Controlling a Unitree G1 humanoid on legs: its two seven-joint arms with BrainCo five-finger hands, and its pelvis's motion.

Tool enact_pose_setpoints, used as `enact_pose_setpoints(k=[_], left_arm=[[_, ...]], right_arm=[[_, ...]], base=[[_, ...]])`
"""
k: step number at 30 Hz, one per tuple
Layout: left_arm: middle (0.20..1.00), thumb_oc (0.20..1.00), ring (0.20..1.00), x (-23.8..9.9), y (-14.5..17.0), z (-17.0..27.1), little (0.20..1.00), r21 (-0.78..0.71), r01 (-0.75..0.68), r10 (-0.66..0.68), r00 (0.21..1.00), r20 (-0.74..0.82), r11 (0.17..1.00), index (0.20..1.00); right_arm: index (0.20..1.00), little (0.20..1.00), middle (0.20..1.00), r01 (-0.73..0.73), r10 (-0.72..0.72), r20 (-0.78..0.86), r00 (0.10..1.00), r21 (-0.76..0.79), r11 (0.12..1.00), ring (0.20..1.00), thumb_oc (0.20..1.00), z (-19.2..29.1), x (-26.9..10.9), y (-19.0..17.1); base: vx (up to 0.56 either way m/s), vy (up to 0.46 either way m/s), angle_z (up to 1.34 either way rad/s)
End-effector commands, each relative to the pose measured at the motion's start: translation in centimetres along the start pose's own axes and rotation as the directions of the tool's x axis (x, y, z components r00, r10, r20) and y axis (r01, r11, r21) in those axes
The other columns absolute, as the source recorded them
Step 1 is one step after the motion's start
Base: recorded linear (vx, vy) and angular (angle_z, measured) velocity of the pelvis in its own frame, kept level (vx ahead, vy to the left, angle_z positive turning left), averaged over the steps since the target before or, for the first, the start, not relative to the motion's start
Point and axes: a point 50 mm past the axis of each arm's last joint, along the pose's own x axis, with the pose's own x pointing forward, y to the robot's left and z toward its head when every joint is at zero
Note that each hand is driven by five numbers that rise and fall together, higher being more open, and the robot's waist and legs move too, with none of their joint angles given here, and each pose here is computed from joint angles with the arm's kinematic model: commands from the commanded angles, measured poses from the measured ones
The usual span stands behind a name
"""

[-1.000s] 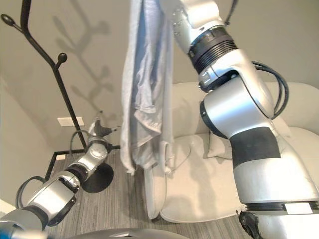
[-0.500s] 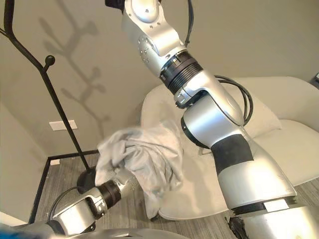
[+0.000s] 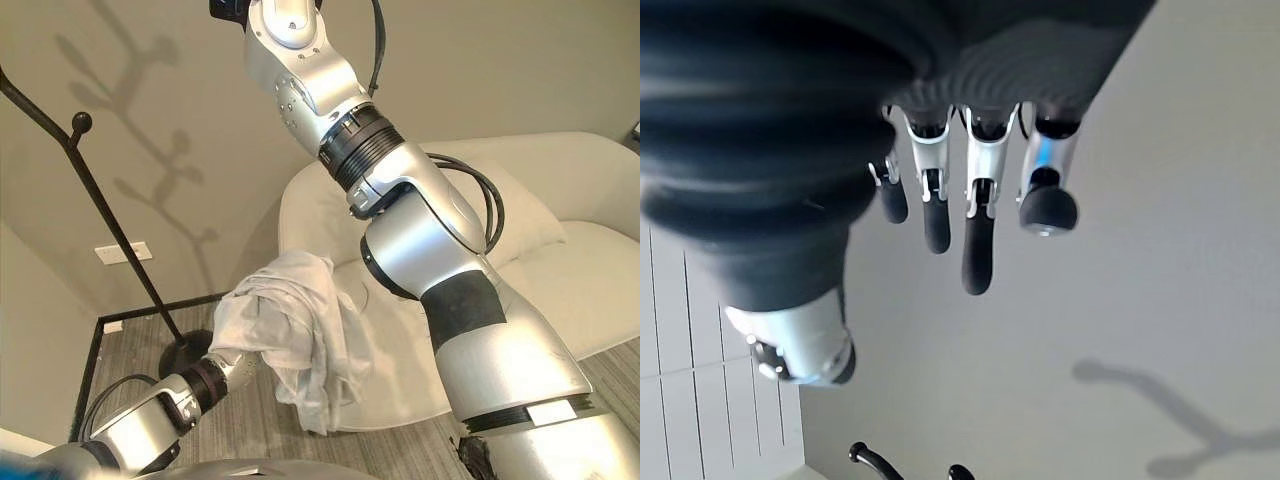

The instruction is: Hang the clothes on the sofa on the clothes rack.

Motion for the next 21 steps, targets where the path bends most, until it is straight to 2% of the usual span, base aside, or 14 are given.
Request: enact_pose_setpoints(k=[1,3,4,5,6,7,8,9,11,12,13,15,16,21], left_arm=[[0.200,0.200,0.200,1.2,-0.9,4.6,0.200,-0.123,0.002,0.022,0.981,0.194,0.992,0.200],[0.200,0.200,0.200,0.9,-0.7,5.7,0.200,-0.151,0.009,0.028,0.970,0.242,0.988,0.200],[0.200,0.200,0.200,0.5,-0.5,6.7,0.200,-0.189,-0.001,0.056,0.957,0.284,0.982,0.200],[0.200,0.200,0.200,0.5,-0.5,6.6,0.200,-0.188,-0.002,0.056,0.958,0.282,0.982,0.200],[0.200,0.200,0.200,0.2,-0.3,7.2,0.200,-0.194,-0.010,0.071,0.948,0.311,0.981,0.200],[0.200,0.200,0.200,-0.4,0.2,8.0,0.200,-0.200,-0.019,0.091,0.929,0.358,0.980,0.200],[0.200,0.200,0.200,-0.6,0.5,8.2,0.200,-0.209,-0.030,0.108,0.921,0.374,0.978,0.200],[0.200,0.200,0.200,-0.6,0.5,8.2,0.200,-0.208,-0.029,0.107,0.922,0.373,0.978,0.200],[0.200,0.200,0.200,-1.0,1.3,8.4,0.200,-0.191,-0.058,0.130,0.912,0.389,0.980,0.200],[0.200,0.200,0.200,-1.4,1.6,8.6,0.200,-0.191,-0.062,0.136,0.905,0.402,0.980,0.200],[0.200,0.200,0.200,-1.4,1.6,8.6,0.200,-0.189,-0.062,0.135,0.906,0.401,0.980,0.200],[0.200,0.200,0.200,-1.6,1.5,9.1,0.200,-0.173,-0.062,0.131,0.896,0.423,0.983,0.200],[0.200,0.200,0.200,-1.8,1.4,9.6,0.200,-0.144,-0.076,0.134,0.885,0.445,0.987,0.200],[0.200,0.200,0.200,-1.8,1.6,10.2,0.200,-0.129,-0.103,0.152,0.870,0.469,0.986,0.200]], right_arm=[[1.000,1.000,1.000,-0.067,0.107,0.223,0.969,-0.181,0.981,1.000,1.000,4.7,0.5,0.2],[1.000,1.000,1.000,-0.123,0.173,0.266,0.948,-0.194,0.973,1.000,1.000,4.9,-1.0,0.0],[1.000,1.000,1.000,-0.082,0.177,0.338,0.924,-0.279,0.957,1.000,1.000,5.3,-2.5,-1.8],[1.000,1.000,1.000,-0.080,0.175,0.337,0.925,-0.279,0.957,1.000,1.000,5.2,-2.5,-1.9],[1.000,1.000,1.000,-0.011,0.165,0.383,0.909,-0.374,0.927,1.000,1.000,5.4,-3.2,-3.5],[1.000,1.000,1.000,0.142,0.149,0.452,0.879,-0.548,0.824,1.000,1.000,5.9,-4.1,-7.4],[1.000,1.000,1.000,0.203,0.162,0.463,0.872,-0.640,0.741,1.000,1.000,6.1,-5.2,-10.0],[1.000,1.000,1.000,0.203,0.160,0.463,0.872,-0.640,0.741,1.000,1.000,6.1,-5.3,-10.0],[1.000,1.000,1.000,0.208,0.189,0.420,0.887,-0.731,0.649,1.000,1.000,5.2,-6.7,-12.0],[1.000,1.000,1.000,0.189,0.192,0.360,0.913,-0.789,0.585,1.000,1.000,3.6,-8.7,-13.8],[1.000,1.000,1.000,0.189,0.190,0.360,0.914,-0.789,0.584,1.000,1.000,3.5,-8.8,-13.9],[1.000,1.000,1.000,0.196,0.146,0.315,0.938,-0.827,0.528,1.000,1.000,1.9,-10.5,-15.7],[1.000,1.000,1.000,0.193,0.095,0.264,0.960,-0.866,0.461,1.000,1.000,0.2,-12.6,-17.5],[1.000,1.000,1.000,0.138,-0.015,0.149,0.989,-0.865,0.482,1.000,1.000,-2.9,-15.1,-19.3]], base=[[0.00,0.000,0.00],[0.00,0.000,0.00],[0.00,0.000,0.00],[0.00,0.000,0.00],[0.00,0.000,0.00],[-0.03,-0.008,0.09],[-0.03,-0.010,0.15],[-0.01,-0.014,0.11],[-0.01,0.000,-0.01],[-0.01,0.006,-0.07],[0.00,0.009,-0.10],[0.00,0.006,-0.09],[0.00,0.002,-0.08],[-0.01,-0.003,0.04]])
